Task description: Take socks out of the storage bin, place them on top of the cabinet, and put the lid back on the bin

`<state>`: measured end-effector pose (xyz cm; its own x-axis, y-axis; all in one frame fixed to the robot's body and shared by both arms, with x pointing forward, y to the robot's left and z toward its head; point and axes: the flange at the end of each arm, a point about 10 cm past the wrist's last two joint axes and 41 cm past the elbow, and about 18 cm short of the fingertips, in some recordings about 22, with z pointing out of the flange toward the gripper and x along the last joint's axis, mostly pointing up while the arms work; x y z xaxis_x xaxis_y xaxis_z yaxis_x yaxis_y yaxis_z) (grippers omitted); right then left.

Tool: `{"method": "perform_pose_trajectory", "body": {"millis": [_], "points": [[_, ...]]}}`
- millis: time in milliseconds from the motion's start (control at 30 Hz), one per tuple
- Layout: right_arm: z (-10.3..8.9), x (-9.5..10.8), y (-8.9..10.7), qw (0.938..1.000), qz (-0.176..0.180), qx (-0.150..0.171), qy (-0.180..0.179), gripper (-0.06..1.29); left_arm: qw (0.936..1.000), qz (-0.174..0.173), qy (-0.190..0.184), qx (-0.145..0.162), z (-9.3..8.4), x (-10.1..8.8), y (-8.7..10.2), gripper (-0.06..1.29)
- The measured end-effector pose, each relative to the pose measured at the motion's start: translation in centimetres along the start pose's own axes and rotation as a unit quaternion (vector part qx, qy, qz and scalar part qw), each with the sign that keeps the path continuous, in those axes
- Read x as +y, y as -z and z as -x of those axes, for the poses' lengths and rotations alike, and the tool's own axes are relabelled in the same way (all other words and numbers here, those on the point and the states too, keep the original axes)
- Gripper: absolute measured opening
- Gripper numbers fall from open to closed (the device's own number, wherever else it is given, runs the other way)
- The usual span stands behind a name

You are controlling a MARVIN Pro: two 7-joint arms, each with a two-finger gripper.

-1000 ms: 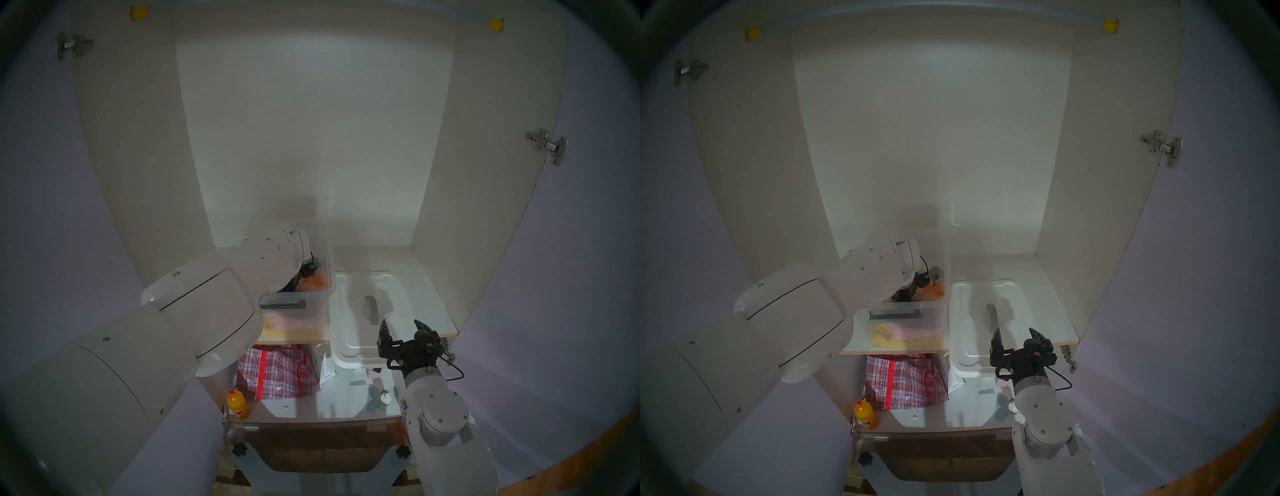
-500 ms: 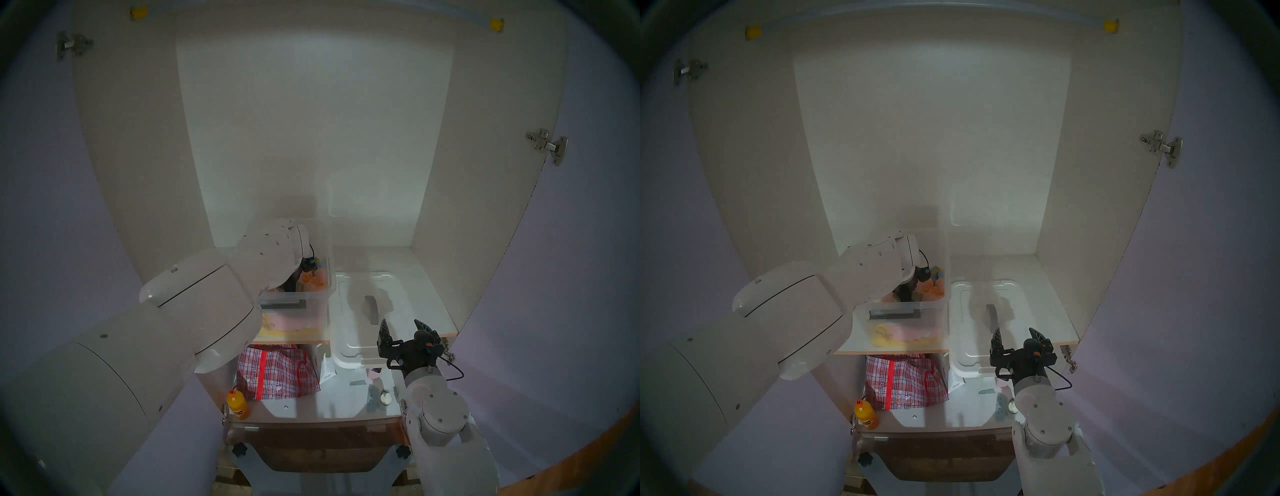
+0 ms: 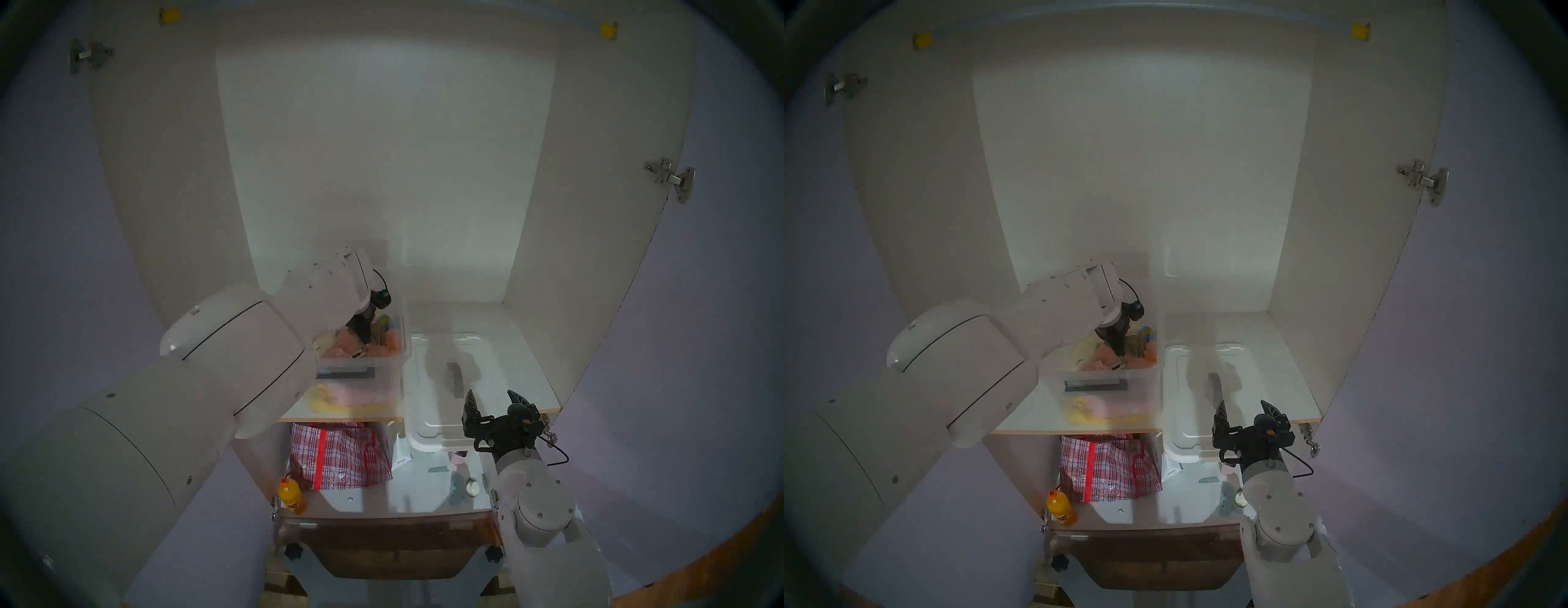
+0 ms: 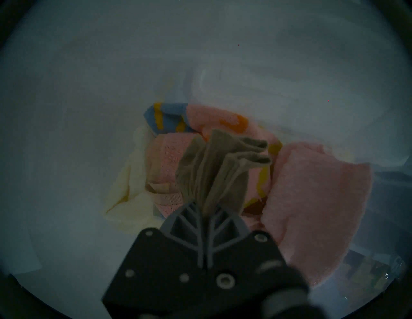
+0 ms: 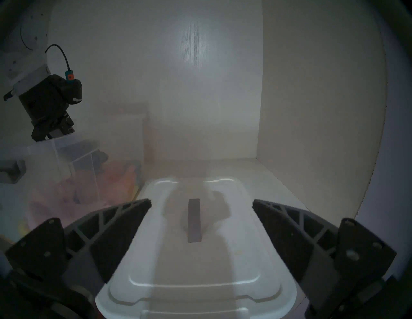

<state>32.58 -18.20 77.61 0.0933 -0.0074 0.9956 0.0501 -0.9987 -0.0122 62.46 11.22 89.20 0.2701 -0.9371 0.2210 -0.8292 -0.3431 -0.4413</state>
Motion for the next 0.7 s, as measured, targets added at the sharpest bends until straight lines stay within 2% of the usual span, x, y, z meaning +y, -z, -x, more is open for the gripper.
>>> {"method": "perform_pose_trajectory", "body": {"millis": [367, 500, 700], "points": [[-2.3, -2.0, -0.5, 0.9960, -0.070, 0.054, 0.014, 1.25, 0.9991, -0.027, -0.014, -0.028, 1.2, -1.7, 0.8, -0.01], [-3.5, -3.0, -1.3, 0.9903, -0.114, 0.077, 0.023, 1.25, 0.9989, -0.029, -0.017, -0.033, 1.1, -2.2, 1.3, -0.01], [-5.8, -4.0, -3.7, 0.9829, -0.141, 0.114, 0.031, 1.25, 0.9986, -0.020, -0.023, -0.043, 0.4, -2.3, 2.1, -0.01]]}}
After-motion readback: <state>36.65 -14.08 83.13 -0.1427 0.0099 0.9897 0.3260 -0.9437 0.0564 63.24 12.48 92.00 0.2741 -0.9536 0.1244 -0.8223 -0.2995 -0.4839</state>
